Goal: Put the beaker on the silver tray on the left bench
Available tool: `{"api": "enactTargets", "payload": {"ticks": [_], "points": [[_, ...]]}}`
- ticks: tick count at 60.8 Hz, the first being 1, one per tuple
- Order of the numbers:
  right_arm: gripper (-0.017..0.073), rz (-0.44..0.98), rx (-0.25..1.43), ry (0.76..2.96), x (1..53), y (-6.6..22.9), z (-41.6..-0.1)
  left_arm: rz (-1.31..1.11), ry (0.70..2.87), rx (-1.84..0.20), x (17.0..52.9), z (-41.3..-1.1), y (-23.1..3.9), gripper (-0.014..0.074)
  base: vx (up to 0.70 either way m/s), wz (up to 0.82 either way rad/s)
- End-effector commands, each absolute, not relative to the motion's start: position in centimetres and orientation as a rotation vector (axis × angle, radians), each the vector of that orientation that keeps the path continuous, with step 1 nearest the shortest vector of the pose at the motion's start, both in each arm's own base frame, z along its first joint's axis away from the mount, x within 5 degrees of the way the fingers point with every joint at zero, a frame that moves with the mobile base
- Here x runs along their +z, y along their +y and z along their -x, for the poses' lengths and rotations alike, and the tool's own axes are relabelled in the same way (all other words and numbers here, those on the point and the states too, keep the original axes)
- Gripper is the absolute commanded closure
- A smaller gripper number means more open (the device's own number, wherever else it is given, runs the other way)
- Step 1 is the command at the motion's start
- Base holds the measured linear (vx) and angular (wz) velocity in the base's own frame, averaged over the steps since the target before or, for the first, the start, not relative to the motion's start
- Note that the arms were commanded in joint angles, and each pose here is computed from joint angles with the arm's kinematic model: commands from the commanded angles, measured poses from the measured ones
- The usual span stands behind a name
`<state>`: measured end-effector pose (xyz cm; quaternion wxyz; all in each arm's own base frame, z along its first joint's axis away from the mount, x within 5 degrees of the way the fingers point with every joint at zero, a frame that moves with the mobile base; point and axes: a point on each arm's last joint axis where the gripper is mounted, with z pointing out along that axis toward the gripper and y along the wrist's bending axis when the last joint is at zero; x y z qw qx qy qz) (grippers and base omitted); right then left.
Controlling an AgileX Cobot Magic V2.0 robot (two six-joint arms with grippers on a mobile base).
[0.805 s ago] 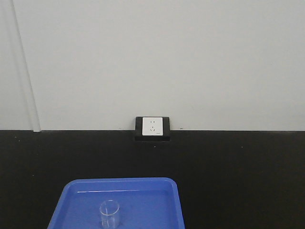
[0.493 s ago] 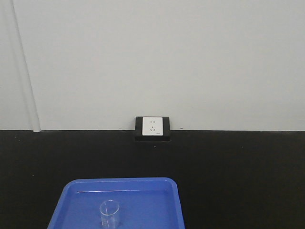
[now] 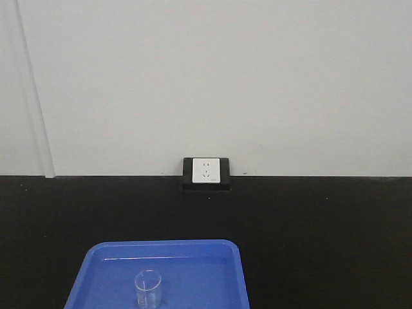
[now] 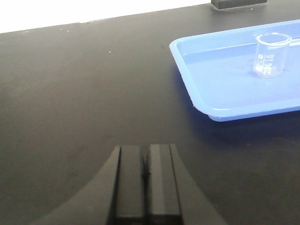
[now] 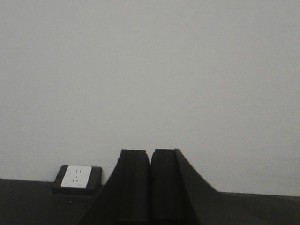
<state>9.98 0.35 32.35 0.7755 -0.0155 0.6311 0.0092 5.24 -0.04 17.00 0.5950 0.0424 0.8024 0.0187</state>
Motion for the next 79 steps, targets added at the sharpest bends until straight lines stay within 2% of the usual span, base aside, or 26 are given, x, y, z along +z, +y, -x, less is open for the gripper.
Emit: {"api": "enactTargets", "payload": {"ticks": [1, 16, 23, 30, 40, 53, 61, 68, 74, 79], "points": [[0.0570, 0.053, -0.004, 1.363, 34.8, 0.4, -13.3, -0.101, 1.802, 0.032, 17.0, -5.4, -0.1, 0.0592, 0.00, 0.00], [0.0570, -0.002, 0.063, 1.554, 32.9, 0.5, -20.2, -0.101, 1.802, 0.032, 17.0, -5.4, -0.1, 0.0592, 0.00, 0.00], [0.0559, -0.002, 0.064, 1.600, 31.7, 0.6, -21.5, -0.101, 1.802, 0.032, 17.0, -5.4, -0.1, 0.0592, 0.00, 0.00], [0.0510, -0.002, 0.064, 1.633, 31.1, 0.6, -22.0, -0.101, 1.802, 0.032, 17.0, -5.4, -0.1, 0.0592, 0.00, 0.00], [0.0351, -0.017, 0.078, 1.644, 30.8, 0.6, -22.2, -0.101, 1.802, 0.032, 17.0, -5.4, -0.1, 0.0592, 0.00, 0.00], [-0.0008, -0.031, 0.092, 1.632, 30.9, 0.6, -22.2, -0.101, 1.802, 0.032, 17.0, -5.4, -0.1, 0.0592, 0.00, 0.00], [-0.0148, -0.051, 0.117, 1.610, 31.1, 0.7, -22.2, -0.101, 1.802, 0.032, 17.0, -5.4, -0.1, 0.0592, 0.00, 0.00], [-0.0167, -0.037, 0.188, 1.647, 30.8, 1.8, -22.1, -0.101, 1.802, 0.032, 17.0, -5.4, -0.1, 0.0592, 0.00, 0.00], [-0.0161, 0.126, 0.224, 1.688, 29.9, 4.3, -22.2, -0.101, 1.802, 0.032, 17.0, -5.4, -0.1, 0.0592, 0.00, 0.00], [-0.0148, 0.286, 0.293, 1.727, 28.5, 7.5, -22.5, -0.101, 1.802, 0.032, 17.0, -5.4, -0.1, 0.0592, 0.00, 0.00]]}}
